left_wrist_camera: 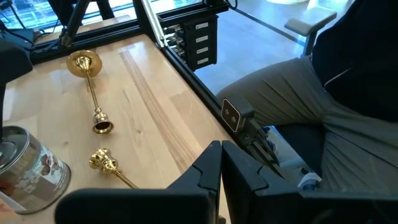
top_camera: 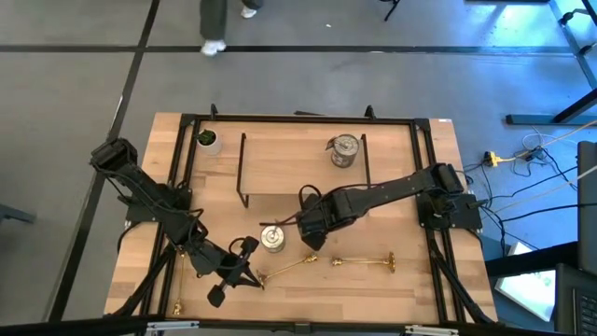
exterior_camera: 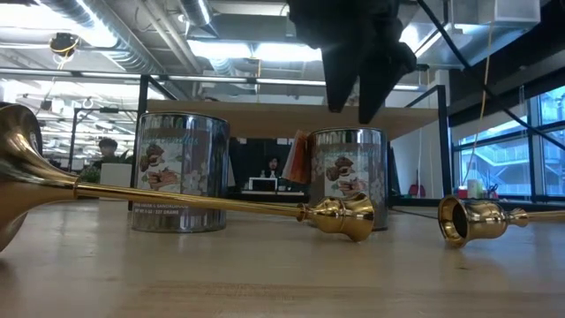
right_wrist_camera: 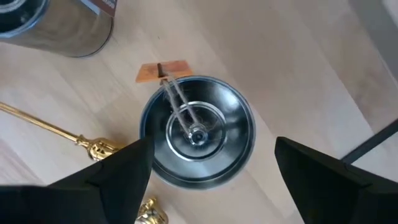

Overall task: Pick & Place candle stick holders
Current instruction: Put the right silver scented candle on the shelf

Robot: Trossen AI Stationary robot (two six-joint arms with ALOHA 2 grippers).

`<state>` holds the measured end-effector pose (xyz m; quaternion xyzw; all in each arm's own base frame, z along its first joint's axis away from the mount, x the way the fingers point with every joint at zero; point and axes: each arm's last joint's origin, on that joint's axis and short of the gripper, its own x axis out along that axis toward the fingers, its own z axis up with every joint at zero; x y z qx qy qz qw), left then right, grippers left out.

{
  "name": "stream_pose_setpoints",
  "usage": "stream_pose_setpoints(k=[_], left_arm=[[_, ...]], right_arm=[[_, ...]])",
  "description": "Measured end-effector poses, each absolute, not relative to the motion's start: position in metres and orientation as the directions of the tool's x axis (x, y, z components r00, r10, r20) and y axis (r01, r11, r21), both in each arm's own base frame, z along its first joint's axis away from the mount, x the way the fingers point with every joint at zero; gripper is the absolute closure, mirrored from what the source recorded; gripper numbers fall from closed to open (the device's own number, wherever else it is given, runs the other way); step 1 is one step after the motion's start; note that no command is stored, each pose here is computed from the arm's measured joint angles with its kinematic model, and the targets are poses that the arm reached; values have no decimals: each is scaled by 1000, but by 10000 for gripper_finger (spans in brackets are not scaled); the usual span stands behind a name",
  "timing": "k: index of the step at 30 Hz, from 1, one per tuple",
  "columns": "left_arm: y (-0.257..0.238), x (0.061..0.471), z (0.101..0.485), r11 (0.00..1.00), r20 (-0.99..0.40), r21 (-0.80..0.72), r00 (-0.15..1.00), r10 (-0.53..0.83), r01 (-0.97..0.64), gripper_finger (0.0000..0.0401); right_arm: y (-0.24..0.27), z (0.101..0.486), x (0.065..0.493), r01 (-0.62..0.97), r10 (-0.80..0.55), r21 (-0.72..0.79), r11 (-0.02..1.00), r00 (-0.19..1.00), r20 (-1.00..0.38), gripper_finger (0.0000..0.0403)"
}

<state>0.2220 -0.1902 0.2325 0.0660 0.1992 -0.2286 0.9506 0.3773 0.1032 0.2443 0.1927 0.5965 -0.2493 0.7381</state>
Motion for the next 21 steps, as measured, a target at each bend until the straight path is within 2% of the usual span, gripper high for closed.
stream_pose_setpoints(k=[14,21], left_arm=[[-190,222,232,888,-409,26,816,-409,459,395],[-191,223,231,889,-412,27,815,-407,458,395]], right_arm=[[102,227,385,600,-136,-30,800,132,-982,66],[104,223,388,593,-75,13,805,124,-989,66]])
